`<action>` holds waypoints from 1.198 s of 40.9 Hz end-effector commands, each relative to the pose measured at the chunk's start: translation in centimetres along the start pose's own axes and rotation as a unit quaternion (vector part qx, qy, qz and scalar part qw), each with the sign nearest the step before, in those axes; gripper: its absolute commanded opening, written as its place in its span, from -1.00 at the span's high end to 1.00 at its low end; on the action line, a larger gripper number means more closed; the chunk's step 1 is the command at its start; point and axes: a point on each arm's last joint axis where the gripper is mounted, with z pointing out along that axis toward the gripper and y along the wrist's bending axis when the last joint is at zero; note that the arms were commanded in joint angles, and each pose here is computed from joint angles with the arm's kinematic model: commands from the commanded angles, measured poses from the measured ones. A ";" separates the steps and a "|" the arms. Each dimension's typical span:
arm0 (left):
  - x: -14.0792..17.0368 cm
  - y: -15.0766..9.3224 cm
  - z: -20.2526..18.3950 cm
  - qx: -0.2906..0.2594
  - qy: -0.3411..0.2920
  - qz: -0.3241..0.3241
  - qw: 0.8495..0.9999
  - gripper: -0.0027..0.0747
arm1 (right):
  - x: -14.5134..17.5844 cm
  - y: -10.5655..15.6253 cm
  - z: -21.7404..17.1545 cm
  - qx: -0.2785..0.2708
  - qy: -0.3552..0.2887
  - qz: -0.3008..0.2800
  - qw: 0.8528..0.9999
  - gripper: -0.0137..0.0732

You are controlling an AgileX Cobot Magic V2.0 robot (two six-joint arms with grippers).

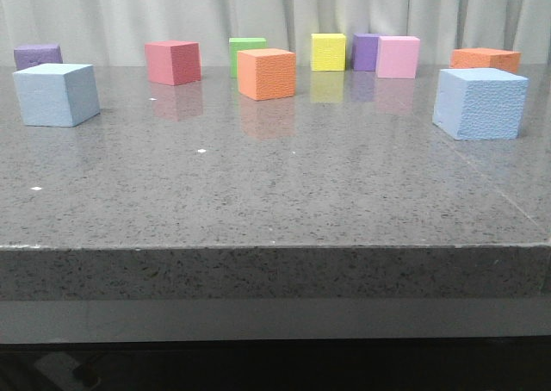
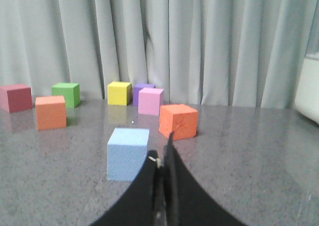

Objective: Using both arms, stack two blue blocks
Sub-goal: 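Move the right gripper toward the light-blue cube on its side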

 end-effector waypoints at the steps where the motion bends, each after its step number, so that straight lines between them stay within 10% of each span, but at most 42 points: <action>1: -5.1 -0.3 -0.6 0.002 -0.067 -0.003 0.998 0.98 | -4.9 0.1 -0.8 0.000 -0.055 -0.004 0.998 0.97; 16: -15.0 -0.9 1.4 0.005 0.057 -0.002 0.998 0.98 | -10.8 0.2 3.2 0.007 0.118 -0.007 0.993 0.97; 49: -11.4 -0.7 5.3 -0.001 0.169 -0.004 0.986 0.98 | -8.8 0.2 7.3 0.009 0.213 -0.006 0.977 0.96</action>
